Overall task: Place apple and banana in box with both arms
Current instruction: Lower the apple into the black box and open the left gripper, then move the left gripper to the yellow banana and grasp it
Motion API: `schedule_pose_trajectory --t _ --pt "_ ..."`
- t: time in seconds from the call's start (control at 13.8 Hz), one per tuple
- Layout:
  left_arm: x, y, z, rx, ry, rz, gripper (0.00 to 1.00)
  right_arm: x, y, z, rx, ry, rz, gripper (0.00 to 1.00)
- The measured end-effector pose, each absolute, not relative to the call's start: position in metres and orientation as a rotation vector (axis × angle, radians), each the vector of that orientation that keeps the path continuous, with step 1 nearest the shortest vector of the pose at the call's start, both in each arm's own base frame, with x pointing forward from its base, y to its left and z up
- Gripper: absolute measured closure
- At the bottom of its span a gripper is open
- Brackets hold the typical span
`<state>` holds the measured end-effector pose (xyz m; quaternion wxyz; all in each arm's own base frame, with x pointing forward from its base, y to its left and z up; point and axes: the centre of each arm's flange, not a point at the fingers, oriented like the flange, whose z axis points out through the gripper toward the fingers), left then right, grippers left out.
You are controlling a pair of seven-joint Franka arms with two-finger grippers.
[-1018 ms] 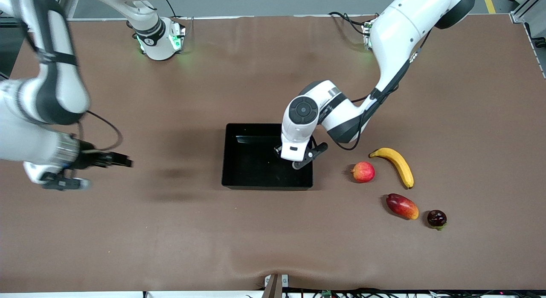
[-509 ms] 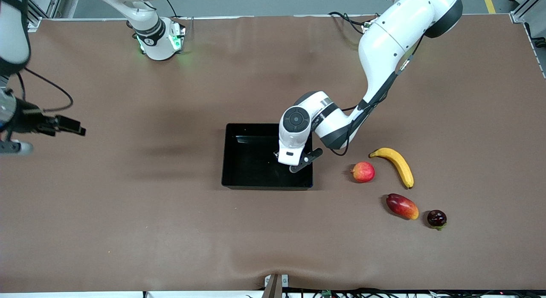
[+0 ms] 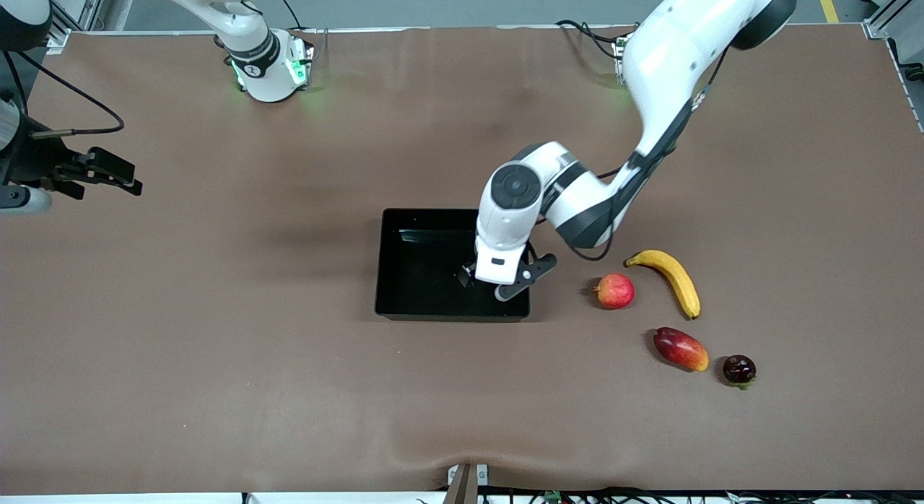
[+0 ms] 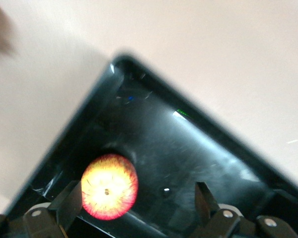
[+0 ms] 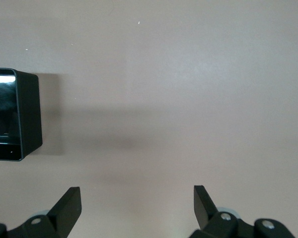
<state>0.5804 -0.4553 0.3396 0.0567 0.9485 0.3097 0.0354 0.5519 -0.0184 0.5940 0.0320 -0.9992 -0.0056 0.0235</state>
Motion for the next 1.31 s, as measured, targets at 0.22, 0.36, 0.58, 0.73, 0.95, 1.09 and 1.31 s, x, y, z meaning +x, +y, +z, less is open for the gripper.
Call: schedule_pose_trajectory --t 0.22,0.36,0.58,0.73,0.95,1.09,1.31 --pt "0.605 -0.391 0.418 2.915 0.956 0.189 0.00 0.547 -0.028 0.609 -3.077 0.081 0.092 0.00" --pt "0.622 -0.329 0.445 3.000 0.913 0.159 0.00 0.542 -0.034 0.624 -3.075 0.171 0.119 0.00" --pt "0.644 -0.237 0.424 3.111 0.888 0.040 0.00 0.540 -0.043 0.636 -3.074 0.210 0.097 0.00" --pt "0.652 -0.177 0.394 3.140 0.922 -0.056 0.00 0.539 -0.042 0.636 -3.074 0.206 0.102 0.00" --pt "0.650 -0.109 0.348 3.150 0.961 -0.174 0.00 0.540 -0.035 0.638 -3.076 0.189 0.096 0.00" --pt "0.643 -0.090 0.316 3.124 0.978 -0.178 0.00 0.540 -0.034 0.648 -3.077 0.185 0.063 0.00" --pt "0.625 -0.075 0.254 3.069 0.978 -0.176 0.00 0.540 -0.029 0.654 -3.079 0.169 0.046 0.00"
